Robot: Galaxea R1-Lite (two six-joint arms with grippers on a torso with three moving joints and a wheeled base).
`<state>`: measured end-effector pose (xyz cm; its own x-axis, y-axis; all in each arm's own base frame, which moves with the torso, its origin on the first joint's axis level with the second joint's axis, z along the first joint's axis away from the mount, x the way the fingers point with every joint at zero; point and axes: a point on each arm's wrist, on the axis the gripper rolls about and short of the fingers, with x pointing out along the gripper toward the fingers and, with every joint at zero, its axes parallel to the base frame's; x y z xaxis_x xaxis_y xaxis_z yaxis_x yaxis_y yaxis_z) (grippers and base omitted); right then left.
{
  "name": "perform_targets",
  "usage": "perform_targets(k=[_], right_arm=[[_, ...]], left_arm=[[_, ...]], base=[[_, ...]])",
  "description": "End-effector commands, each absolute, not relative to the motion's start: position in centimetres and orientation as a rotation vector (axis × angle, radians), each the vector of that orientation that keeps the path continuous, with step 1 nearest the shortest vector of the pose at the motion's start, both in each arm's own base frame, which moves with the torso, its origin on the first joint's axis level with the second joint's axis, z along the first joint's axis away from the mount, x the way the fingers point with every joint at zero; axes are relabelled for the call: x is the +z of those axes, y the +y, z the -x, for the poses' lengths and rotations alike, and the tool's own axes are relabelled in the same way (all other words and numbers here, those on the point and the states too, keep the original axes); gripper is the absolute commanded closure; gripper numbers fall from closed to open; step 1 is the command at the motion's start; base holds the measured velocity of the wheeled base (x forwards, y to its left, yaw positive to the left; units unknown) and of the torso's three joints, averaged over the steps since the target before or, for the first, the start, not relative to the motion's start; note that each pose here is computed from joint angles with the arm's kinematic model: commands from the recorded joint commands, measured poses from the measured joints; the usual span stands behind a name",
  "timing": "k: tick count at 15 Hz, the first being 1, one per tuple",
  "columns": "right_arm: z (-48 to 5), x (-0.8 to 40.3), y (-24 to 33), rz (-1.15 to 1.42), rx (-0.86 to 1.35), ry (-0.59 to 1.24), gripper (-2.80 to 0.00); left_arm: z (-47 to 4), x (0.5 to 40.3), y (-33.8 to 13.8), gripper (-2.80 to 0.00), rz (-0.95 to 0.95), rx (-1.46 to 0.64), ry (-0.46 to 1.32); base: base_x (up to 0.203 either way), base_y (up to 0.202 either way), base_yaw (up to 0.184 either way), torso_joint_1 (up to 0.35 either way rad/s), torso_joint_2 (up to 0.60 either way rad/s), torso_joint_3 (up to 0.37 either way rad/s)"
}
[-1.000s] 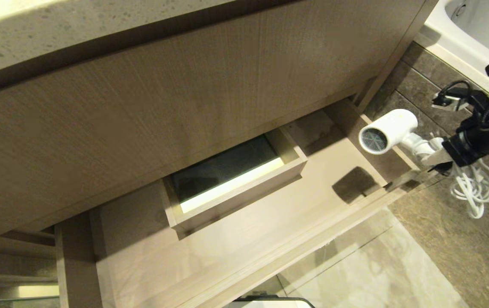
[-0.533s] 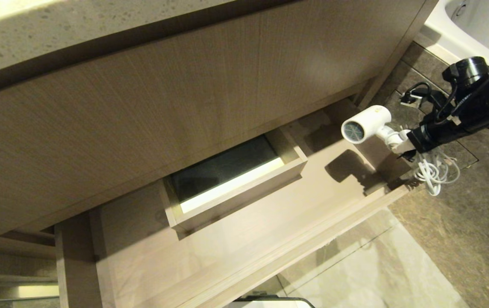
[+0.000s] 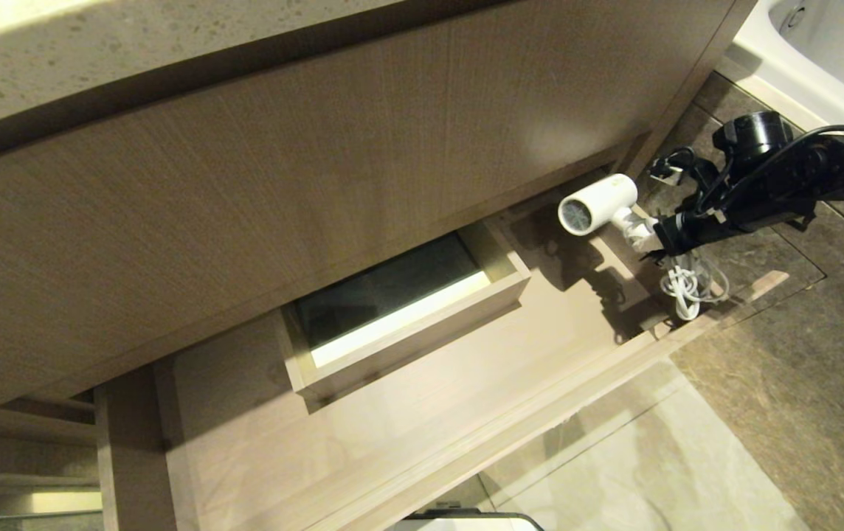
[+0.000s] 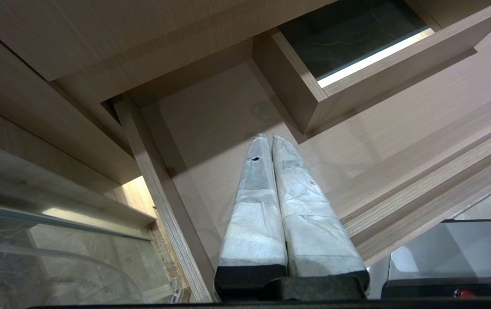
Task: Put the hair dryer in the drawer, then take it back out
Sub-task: Put it into the drawer
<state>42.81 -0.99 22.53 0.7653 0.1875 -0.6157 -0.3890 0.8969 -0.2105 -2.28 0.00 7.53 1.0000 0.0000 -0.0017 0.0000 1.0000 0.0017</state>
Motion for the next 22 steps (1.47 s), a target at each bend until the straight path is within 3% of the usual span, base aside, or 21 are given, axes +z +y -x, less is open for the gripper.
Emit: perform_targets(k=[1,12,22], right_arm=[[-43.4,21.8,-0.6,0.344,0.331,0.626,0.00],[-46.9,17.3,-0.9,0.348,0.318,0.592,0.00],[-50.3,13.5,-0.9,0.374,0.290,0.455,0.00]], left_arm=[[2.3,7.5,0.0,0.00,-0.002,0.000,0.000],[2.3,7.5,0.0,0.00,-0.002,0.000,0.000],[2.3,7.5,0.0,0.00,-0.002,0.000,0.002]], base=[[0.000,0.000,0.000,0.000,0.00,0.000],[0.000,0.000,0.000,0.000,0.00,0.000],[0.000,0.000,0.000,0.000,0.00,0.000]])
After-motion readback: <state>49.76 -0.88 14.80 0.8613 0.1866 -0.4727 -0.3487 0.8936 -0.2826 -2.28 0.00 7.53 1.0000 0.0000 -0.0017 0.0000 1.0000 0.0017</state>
